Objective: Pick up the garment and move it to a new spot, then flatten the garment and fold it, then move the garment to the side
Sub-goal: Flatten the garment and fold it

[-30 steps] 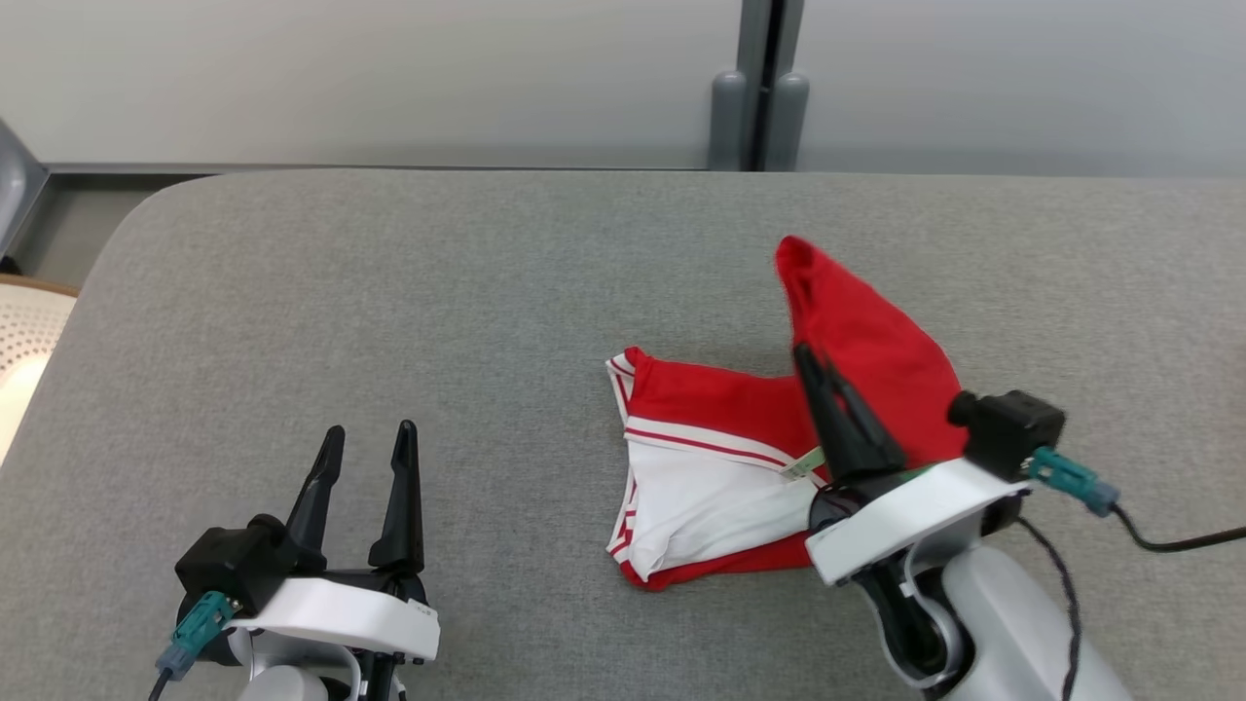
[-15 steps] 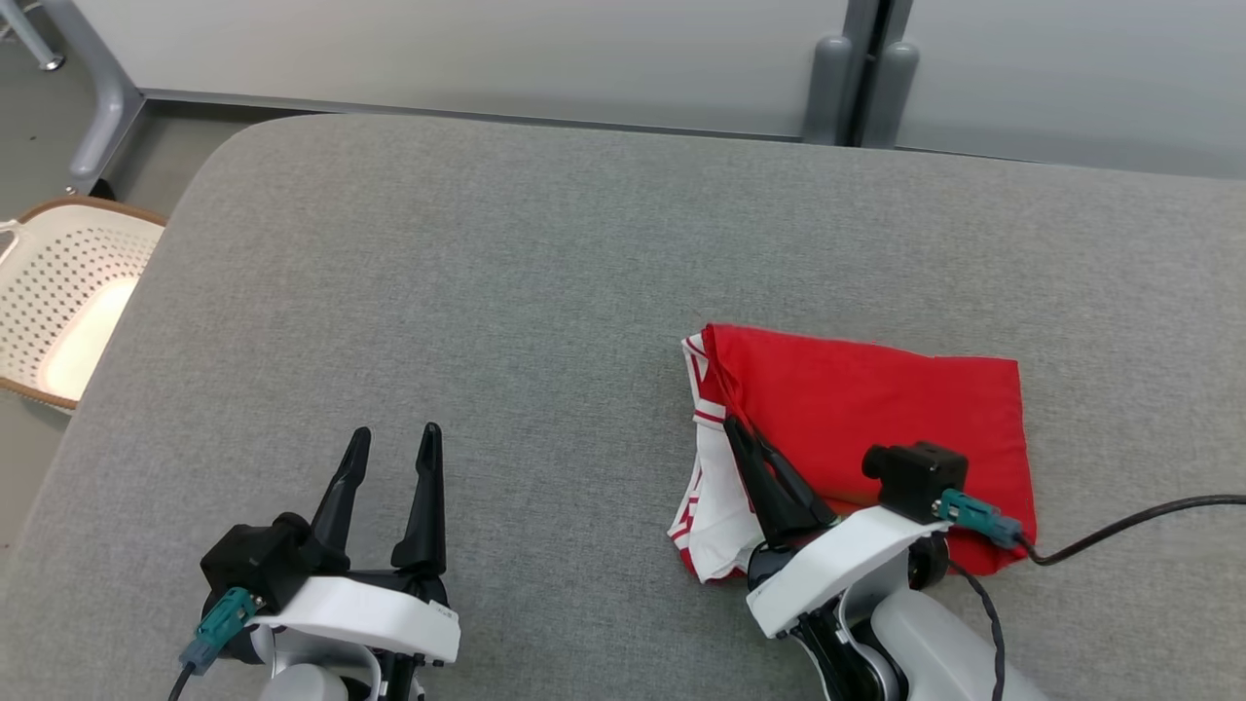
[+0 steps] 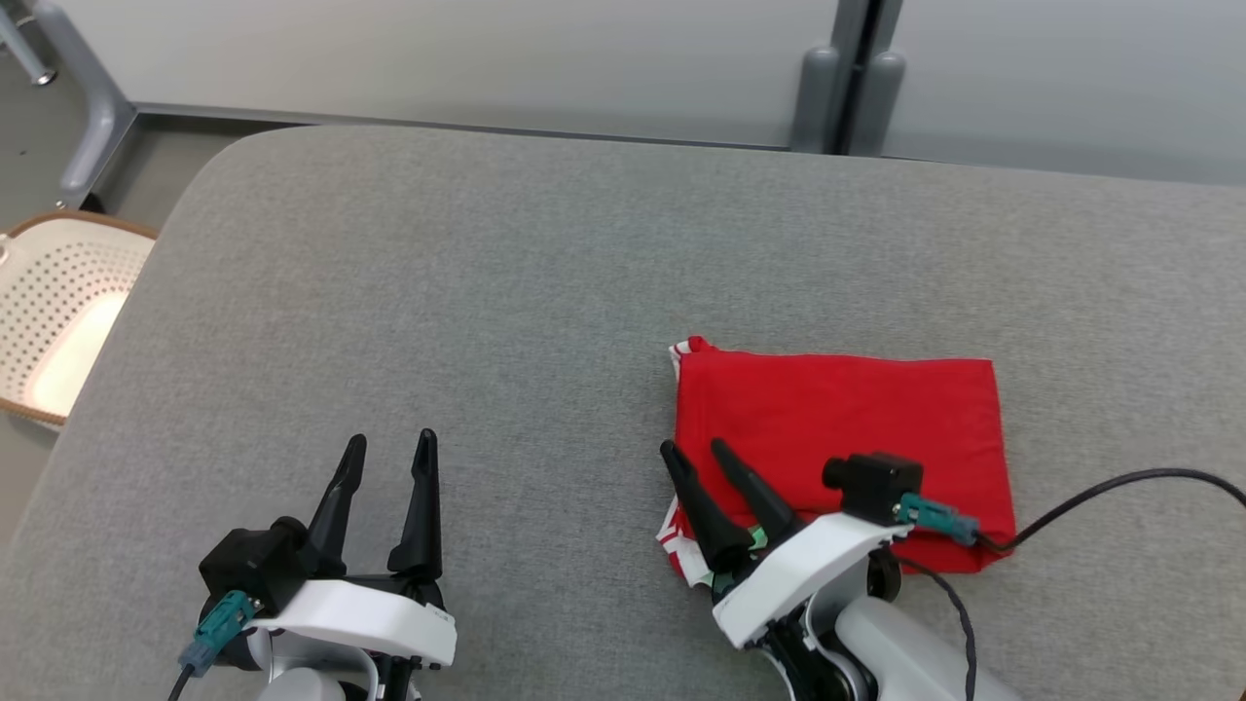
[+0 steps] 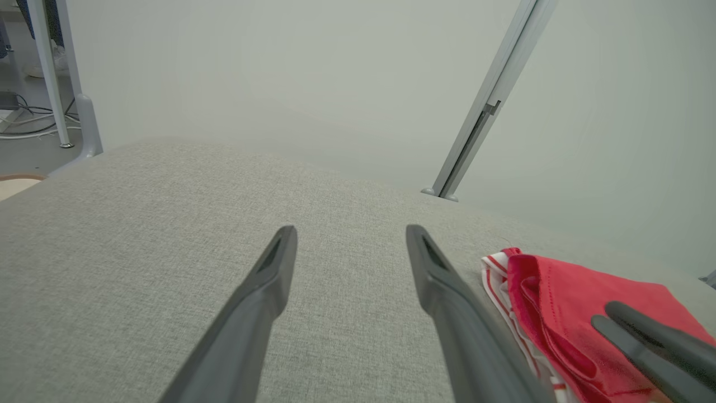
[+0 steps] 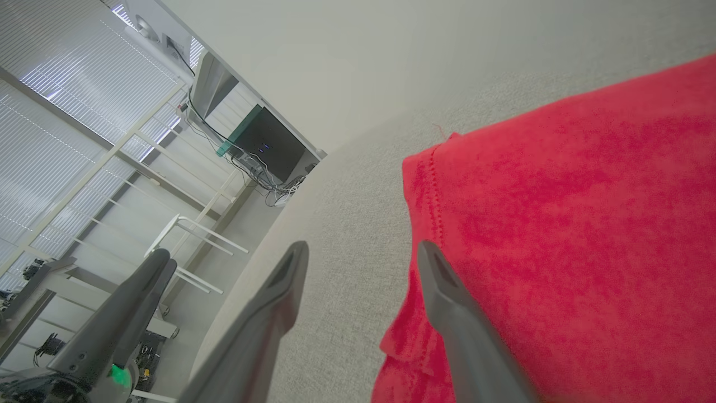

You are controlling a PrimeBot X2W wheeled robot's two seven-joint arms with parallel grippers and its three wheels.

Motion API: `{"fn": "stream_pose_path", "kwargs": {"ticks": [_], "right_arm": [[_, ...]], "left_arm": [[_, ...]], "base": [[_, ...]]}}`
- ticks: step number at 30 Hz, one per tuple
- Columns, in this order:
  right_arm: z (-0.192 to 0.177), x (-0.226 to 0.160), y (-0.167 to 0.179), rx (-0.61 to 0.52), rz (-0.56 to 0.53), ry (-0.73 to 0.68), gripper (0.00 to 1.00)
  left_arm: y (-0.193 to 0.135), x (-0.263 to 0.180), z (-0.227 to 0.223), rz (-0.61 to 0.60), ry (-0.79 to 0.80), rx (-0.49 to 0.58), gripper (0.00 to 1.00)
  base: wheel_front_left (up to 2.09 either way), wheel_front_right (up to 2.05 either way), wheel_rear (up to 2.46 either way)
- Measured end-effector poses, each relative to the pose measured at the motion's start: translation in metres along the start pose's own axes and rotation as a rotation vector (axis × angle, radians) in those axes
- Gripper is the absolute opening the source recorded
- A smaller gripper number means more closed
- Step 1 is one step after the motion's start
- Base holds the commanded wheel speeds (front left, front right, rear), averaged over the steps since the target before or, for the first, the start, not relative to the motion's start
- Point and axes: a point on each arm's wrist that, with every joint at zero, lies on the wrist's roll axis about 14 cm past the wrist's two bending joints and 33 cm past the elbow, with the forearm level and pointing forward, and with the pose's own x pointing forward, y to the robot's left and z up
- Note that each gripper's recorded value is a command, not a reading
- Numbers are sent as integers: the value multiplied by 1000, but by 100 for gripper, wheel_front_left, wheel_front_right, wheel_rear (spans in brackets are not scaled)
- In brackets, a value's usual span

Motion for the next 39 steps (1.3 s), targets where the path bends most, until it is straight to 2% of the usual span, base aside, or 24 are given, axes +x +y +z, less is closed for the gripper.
{"fn": "stream_pose_path", "kwargs": {"ticks": [5,9,11,15,18,22,29,39], "right_arm": [[39,-7,-19,-78,-50,-86,100],[88,-33,-54,-219,-139,-180,100],[100,-49,-71,-298,-187,-193,100],[138,-83,-94,-467,-275,-255,100],[154,-107,-100,-545,-328,-305,100],[165,-139,-107,-603,-401,-366,100],[159,-170,-106,-623,-475,-426,100],[146,-175,-108,-591,-506,-431,100]], "left_arm": [[-10,4,4,-33,-16,5,100],[-24,10,11,-78,-37,6,100],[-32,12,11,-108,-40,32,100],[-47,16,13,-150,-47,36,100],[-57,17,15,-180,-53,33,100],[-66,18,15,-204,-57,32,100],[-70,17,13,-216,-51,35,100],[-70,17,15,-215,-63,61,100]], "base": [[0,0,0],[0,0,0],[0,0,0],[0,0,0],[0,0,0],[0,0,0],[0,0,0],[0,0,0]]}}
